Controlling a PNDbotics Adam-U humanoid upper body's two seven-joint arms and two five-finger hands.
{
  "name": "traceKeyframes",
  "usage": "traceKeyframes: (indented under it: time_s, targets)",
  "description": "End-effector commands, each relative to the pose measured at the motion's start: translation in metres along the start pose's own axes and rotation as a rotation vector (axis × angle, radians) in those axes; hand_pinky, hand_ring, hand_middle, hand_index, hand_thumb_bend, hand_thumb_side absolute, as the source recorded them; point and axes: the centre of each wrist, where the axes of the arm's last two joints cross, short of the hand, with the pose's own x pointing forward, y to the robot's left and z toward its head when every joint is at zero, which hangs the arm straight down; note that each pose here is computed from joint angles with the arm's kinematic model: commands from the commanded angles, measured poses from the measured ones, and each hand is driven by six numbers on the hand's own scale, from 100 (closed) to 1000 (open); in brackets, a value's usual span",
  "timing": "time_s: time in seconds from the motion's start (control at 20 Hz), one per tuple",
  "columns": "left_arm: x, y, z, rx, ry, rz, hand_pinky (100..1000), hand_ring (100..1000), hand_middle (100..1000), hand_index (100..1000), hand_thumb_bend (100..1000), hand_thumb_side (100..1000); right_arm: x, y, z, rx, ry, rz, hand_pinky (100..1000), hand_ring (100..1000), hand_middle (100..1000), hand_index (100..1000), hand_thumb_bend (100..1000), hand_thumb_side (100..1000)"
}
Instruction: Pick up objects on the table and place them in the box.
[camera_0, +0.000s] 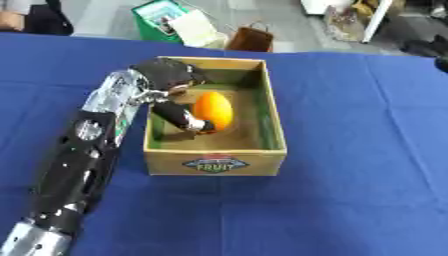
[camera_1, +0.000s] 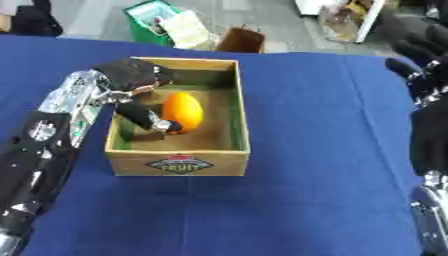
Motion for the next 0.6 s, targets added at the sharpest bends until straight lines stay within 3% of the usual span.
traceKeyframes:
  time_s: [0.05, 0.2, 0.25, 0.35, 0.5, 0.55, 0.6]
  targets:
    - [-0.008, 0.025, 0.007, 0.152, 0.05, -0.006, 681, 775, 793, 968, 614, 989, 0.005, -0.002, -0.003, 0.005, -0.018, 0.008, 802, 825, 756, 837, 100, 1000]
    - [-0.009, 0.037, 0.014, 0.33, 0.106, 0.037, 666, 759, 761, 918, 500, 941, 0.005, -0.003, -0.003, 0.002, -0.019, 0.01, 802, 825, 755, 837, 100, 1000]
    - [-0.011, 0.042, 0.019, 0.405, 0.131, 0.064, 654, 744, 736, 893, 423, 935, 0.005, -0.003, -0.003, 0.0, -0.02, 0.012, 801, 825, 755, 837, 100, 1000]
    - [-0.017, 0.049, 0.032, 0.53, 0.185, 0.128, 647, 733, 713, 871, 415, 936, 0.006, -0.004, -0.003, -0.003, -0.022, 0.015, 801, 824, 755, 837, 100, 1000]
    - [-0.035, 0.062, 0.064, 0.686, 0.286, 0.269, 643, 712, 670, 815, 341, 941, 0.006, -0.007, -0.004, -0.013, -0.028, 0.027, 800, 824, 755, 837, 100, 1000]
    - [-0.04, 0.066, 0.078, 0.746, 0.311, 0.332, 626, 679, 621, 768, 252, 909, 0.006, -0.008, -0.004, -0.017, -0.03, 0.031, 799, 823, 755, 836, 100, 1000]
    - [-0.044, 0.068, 0.091, 0.805, 0.325, 0.401, 621, 673, 614, 760, 230, 900, 0.007, -0.009, -0.004, -0.02, -0.031, 0.036, 799, 823, 755, 836, 100, 1000]
